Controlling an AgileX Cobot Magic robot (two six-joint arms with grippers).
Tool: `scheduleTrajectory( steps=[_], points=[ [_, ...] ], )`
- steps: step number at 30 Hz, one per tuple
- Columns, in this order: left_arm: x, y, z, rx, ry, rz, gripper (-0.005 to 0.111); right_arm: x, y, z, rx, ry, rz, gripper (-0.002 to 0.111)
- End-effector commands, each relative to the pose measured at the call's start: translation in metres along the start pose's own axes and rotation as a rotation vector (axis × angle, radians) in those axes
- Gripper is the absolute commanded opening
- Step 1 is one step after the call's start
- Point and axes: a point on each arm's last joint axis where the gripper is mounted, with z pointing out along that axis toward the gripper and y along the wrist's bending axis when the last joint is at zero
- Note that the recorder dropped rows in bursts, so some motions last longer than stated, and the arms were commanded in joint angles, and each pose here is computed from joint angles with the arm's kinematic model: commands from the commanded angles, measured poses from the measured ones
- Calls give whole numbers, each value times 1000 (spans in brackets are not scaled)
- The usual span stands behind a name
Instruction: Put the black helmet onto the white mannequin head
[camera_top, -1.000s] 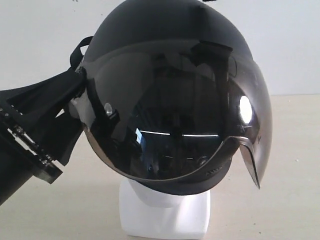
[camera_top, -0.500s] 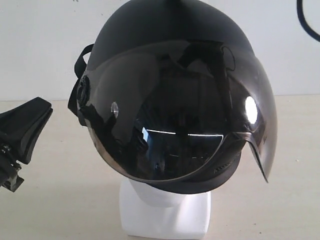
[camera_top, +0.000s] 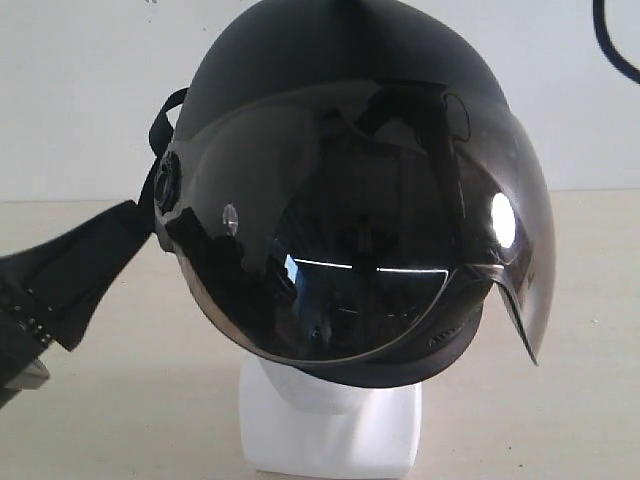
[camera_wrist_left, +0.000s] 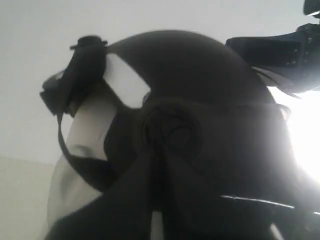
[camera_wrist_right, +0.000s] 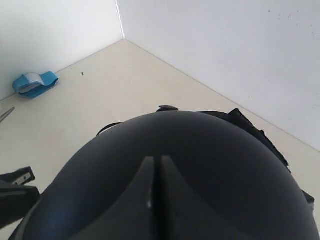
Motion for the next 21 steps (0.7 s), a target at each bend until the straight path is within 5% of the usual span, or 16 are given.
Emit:
scheduleTrajectory(
  steps=[1,8,12,15,18,21],
  points=[
    [-18,2,-9,-90,-68,97,12,17,-4,13,-5,145,-32,0],
    [-52,-17,-8,-228,182,348,55,17,-4,13,-4,146,-33,0],
    [-98,-43,10,-262,188,441,56,17,-4,13,-3,146,-23,0],
    [-125,-51,26,-382,238,543,56,18,-6,12,9,149,-21,0],
    [-123,-46,35,-433,256,577,56,17,-6,13,12,147,-19,0],
    [-110,-46,46,-379,301,511,53,16,-6,13,19,133,-17,0]
  ],
)
